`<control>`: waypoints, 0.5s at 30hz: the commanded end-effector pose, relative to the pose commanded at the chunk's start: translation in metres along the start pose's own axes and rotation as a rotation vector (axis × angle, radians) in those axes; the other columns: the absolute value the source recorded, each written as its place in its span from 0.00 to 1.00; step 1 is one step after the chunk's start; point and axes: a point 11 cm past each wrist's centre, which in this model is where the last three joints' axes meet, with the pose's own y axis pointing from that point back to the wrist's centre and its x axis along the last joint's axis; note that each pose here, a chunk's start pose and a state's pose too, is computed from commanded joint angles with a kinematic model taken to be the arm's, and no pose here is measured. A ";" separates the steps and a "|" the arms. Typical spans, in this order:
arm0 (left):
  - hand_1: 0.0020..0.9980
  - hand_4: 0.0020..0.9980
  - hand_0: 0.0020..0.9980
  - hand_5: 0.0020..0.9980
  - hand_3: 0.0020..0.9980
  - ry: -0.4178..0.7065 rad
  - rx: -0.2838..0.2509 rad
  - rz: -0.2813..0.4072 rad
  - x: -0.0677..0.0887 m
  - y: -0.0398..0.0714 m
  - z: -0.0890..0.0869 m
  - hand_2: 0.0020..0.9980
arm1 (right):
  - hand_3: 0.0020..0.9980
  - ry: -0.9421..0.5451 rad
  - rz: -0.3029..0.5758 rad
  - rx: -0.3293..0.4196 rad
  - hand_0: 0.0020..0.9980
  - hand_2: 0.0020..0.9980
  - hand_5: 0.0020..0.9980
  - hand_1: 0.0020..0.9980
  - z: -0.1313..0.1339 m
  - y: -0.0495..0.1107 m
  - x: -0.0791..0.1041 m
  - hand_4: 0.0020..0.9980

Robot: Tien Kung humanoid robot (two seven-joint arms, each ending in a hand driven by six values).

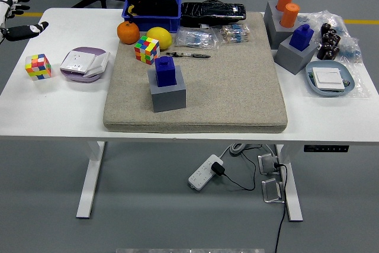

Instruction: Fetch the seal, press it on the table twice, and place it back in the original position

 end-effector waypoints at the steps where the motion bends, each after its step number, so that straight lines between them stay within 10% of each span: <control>1: 0.84 0.80 0.86 0.25 0.85 0.002 0.000 0.001 0.000 0.000 0.000 0.81 | 0.72 -0.001 0.000 0.001 0.84 0.71 0.52 0.76 -0.001 0.000 0.000 0.75; 15: 0.84 0.80 0.86 0.25 0.85 0.003 0.005 0.006 0.004 0.000 -0.001 0.81 | 0.72 -0.003 0.004 0.018 0.84 0.72 0.52 0.76 -0.010 0.000 0.001 0.75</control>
